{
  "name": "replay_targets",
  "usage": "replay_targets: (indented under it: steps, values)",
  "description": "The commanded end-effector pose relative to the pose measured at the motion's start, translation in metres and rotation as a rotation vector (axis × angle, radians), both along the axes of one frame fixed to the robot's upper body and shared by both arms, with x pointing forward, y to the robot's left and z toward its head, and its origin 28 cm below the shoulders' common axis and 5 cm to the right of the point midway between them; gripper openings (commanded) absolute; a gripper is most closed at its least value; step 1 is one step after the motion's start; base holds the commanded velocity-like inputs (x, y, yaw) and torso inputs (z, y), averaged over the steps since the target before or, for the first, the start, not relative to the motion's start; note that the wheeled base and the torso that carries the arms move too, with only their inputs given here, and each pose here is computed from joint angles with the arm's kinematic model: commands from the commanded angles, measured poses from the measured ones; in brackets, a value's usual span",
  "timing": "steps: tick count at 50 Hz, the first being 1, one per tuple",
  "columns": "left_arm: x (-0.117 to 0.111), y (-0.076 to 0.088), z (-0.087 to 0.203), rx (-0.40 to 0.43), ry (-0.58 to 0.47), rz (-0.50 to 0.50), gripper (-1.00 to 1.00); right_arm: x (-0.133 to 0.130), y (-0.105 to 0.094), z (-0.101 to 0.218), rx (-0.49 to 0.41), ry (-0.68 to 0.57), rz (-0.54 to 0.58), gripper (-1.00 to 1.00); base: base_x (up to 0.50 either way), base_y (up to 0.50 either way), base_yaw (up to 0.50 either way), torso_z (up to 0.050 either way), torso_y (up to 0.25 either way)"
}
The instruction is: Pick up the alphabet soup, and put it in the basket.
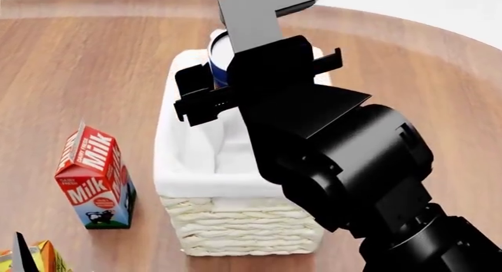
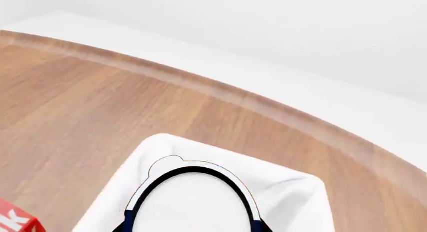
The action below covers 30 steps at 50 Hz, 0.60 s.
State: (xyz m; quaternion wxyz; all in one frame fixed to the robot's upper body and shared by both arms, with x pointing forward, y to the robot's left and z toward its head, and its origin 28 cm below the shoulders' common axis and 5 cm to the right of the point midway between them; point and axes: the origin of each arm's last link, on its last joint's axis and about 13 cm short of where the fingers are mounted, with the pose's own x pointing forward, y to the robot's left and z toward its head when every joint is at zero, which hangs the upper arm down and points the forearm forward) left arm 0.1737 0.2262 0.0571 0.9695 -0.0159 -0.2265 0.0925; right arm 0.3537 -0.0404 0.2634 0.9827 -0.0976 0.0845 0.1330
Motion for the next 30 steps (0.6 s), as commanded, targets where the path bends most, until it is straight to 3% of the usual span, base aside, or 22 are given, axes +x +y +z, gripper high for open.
replay_targets:
  steps: [1,30]
  values:
    - [-0.0004,-0.0002,0.0005,0.000,-0.005,-0.004,1.00,0.0006,-0.0010,0.0051,-0.011,-0.030,-0.003,-1.00,0.00,0.00,0.00,0.000,-0.092]
    - [-0.0005,-0.0015,0.0005,0.031,0.000,-0.005,1.00,0.0027,0.0018,-0.0020,-0.019,-0.019,0.004,-1.00,0.00,0.00,0.00,0.000,-0.011]
